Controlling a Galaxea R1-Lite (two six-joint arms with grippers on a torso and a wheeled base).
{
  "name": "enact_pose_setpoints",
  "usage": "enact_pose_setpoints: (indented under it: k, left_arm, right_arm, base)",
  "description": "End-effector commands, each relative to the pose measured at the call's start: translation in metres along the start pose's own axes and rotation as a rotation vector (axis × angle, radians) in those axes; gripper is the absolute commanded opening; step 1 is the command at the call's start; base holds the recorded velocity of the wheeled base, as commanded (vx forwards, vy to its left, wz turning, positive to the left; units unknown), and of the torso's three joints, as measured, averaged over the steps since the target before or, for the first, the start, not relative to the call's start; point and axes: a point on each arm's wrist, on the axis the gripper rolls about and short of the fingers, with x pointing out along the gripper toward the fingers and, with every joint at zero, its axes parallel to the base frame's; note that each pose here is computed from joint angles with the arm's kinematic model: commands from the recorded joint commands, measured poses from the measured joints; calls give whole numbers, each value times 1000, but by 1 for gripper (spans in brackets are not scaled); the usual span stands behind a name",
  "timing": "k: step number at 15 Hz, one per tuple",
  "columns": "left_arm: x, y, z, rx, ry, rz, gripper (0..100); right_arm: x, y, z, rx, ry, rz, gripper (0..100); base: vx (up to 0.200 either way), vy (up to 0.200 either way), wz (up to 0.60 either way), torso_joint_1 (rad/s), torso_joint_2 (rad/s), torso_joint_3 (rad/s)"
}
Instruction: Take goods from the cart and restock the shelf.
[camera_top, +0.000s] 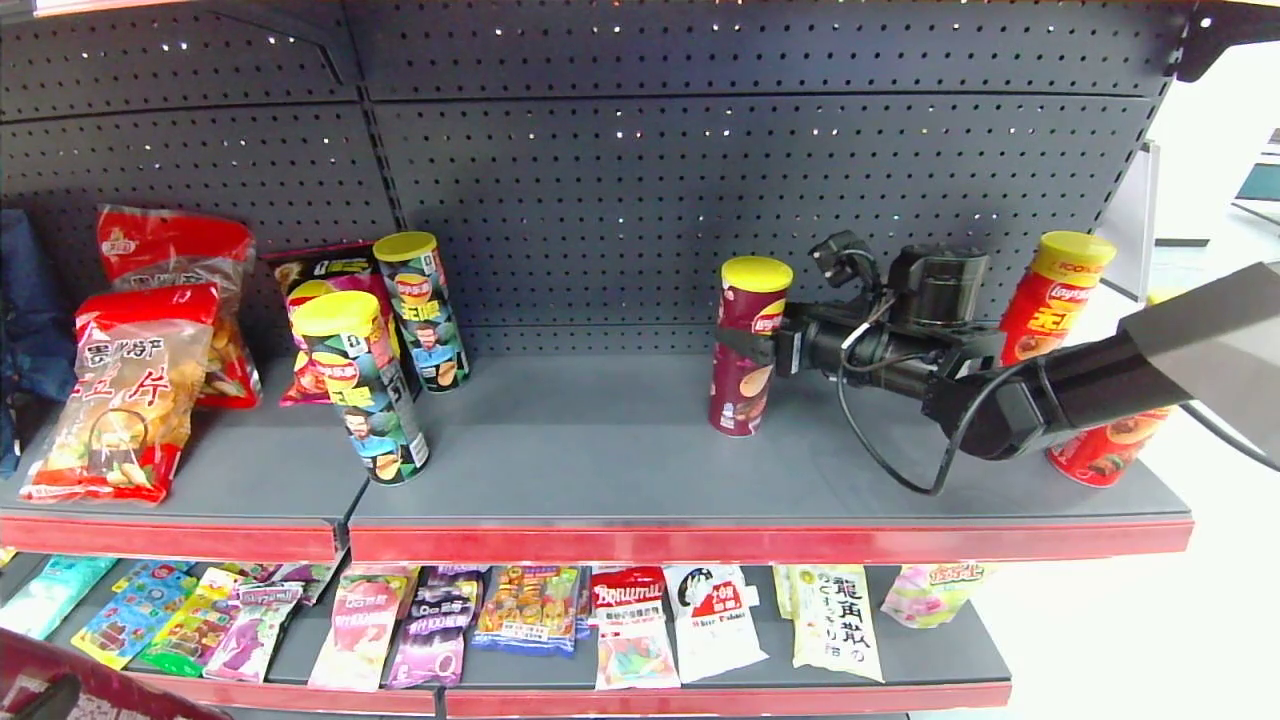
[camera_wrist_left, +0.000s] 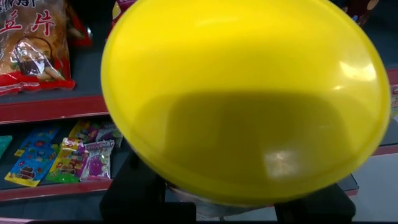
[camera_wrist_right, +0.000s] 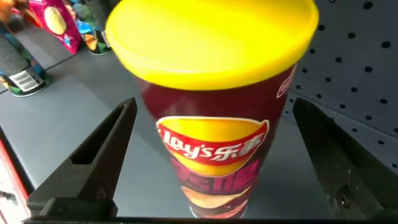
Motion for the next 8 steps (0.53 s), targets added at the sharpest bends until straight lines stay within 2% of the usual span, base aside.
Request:
enact_pose_setpoints:
  k: [1,8]
  left_arm:
    - [0,0,0,-1,4,0,0]
    - [0,0,-1,-2,10,0,0]
  right_arm:
    - [3,0,-2,0,2,0,100]
    - [12,-3,1,-17,-21,-18,100]
  base:
    - [0,0,0,0,0,0]
    - [0,0,0,0,0,0]
